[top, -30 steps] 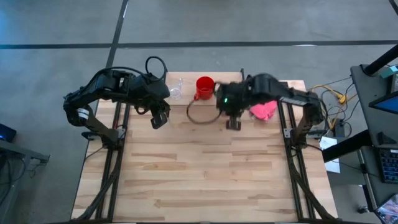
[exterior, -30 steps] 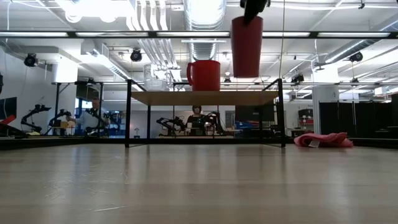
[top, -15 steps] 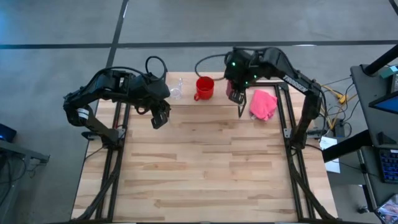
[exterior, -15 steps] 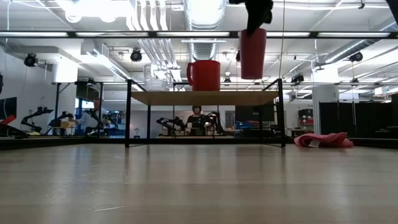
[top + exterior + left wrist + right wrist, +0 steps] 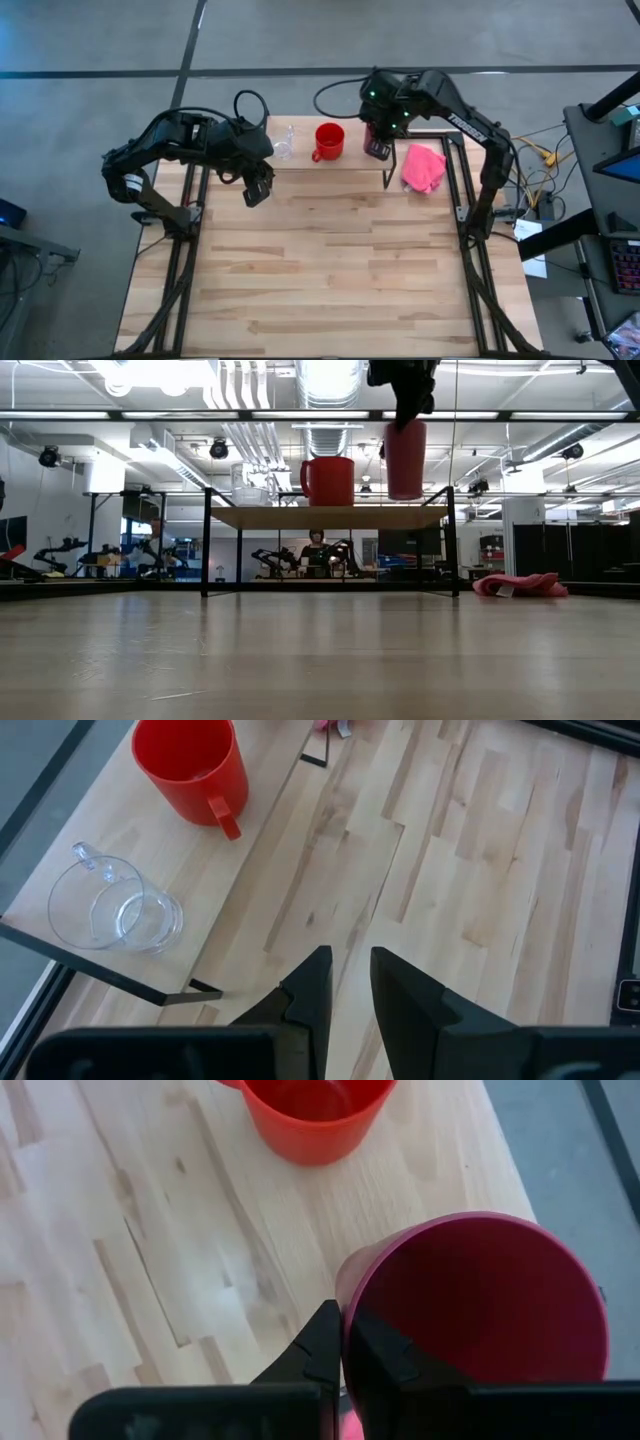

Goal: Stack small to large cups/mugs on shelf
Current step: Put the pink cup on the shelf, then return to Home Position

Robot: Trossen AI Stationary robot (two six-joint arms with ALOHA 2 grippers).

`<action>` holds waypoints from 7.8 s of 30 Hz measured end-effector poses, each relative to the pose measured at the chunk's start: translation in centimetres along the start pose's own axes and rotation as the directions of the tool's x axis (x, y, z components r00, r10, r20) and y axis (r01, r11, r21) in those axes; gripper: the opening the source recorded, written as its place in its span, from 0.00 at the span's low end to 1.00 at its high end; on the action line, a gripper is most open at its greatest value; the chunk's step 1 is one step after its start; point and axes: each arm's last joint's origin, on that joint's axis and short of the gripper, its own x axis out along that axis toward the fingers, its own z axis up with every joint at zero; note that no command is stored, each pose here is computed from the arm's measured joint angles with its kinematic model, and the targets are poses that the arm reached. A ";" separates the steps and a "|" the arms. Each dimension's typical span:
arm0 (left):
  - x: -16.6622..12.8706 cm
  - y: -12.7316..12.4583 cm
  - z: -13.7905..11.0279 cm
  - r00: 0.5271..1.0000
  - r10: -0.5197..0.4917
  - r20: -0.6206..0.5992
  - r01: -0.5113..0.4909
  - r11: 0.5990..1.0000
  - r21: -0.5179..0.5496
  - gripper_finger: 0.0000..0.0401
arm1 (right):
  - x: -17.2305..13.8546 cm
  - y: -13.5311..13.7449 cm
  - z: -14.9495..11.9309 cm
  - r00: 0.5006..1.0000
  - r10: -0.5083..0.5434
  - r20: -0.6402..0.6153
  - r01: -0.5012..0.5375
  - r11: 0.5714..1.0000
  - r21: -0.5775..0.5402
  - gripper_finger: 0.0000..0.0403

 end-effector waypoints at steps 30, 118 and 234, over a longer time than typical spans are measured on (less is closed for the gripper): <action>0.0 0.0 0.0 1.000 0.000 -0.001 0.000 1.000 0.000 0.14 | 2.2 -0.5 0.6 0.998 0.001 -0.060 0.000 1.000 0.020 0.04; -3.9 1.7 -2.2 0.986 0.099 0.133 -0.075 0.981 -0.179 0.14 | -18.1 2.4 -16.1 0.821 -0.054 0.568 -0.057 0.983 0.177 0.27; 12.4 6.6 -26.9 0.567 -0.073 0.820 0.401 0.895 -0.197 0.15 | 12.2 6.4 -29.7 0.074 0.590 0.804 -0.645 0.643 -0.413 0.22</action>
